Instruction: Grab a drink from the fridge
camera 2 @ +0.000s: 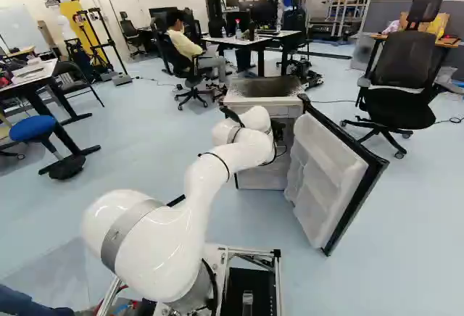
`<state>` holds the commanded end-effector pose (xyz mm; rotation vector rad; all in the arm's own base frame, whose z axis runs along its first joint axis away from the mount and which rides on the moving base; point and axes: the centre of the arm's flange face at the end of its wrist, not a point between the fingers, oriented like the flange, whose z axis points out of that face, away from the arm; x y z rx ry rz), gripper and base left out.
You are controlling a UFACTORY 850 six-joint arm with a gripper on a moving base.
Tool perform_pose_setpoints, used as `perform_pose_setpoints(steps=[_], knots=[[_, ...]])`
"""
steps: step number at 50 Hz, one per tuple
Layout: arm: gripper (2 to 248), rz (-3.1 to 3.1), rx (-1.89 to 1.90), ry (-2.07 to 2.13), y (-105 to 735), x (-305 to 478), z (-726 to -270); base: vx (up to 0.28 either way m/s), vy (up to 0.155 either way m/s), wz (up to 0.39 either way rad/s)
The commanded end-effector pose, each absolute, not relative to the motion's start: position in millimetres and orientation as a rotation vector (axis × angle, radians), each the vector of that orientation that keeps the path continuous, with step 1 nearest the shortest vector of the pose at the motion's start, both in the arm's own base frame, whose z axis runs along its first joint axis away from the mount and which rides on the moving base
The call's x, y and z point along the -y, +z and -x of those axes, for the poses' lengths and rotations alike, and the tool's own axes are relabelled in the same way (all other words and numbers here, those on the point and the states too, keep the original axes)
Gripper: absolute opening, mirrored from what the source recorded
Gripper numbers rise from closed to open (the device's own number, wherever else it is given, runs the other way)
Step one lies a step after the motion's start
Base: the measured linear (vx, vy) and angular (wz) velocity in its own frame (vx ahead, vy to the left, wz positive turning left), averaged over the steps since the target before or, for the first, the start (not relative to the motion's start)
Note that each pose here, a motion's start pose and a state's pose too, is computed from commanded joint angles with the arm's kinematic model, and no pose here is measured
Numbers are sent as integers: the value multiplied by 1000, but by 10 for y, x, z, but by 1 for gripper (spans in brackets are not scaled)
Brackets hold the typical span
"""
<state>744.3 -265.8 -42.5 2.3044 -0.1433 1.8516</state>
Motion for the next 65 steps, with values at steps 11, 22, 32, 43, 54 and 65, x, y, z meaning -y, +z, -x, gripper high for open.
perform_pose_setpoints(steps=[11, 22, 32, 43, 54, 65], knots=[[92, -2330, 149, 1827, -381, 2643, -7384, 0, 0, 0], [92, -2355, 155, 1802, -277, 2626, -7322, 0, 0, 0], [92, -2375, 160, 1782, -241, 2610, -7262, 0, 0, 0], [92, -2395, 166, 1761, -203, 2595, -7195, 0, 0, 0], [92, -2414, 172, 1741, -132, 2580, -7127, 0, 0, 0], [92, -2431, 177, 1723, -98, 2564, -7059, 0, 0, 0]])
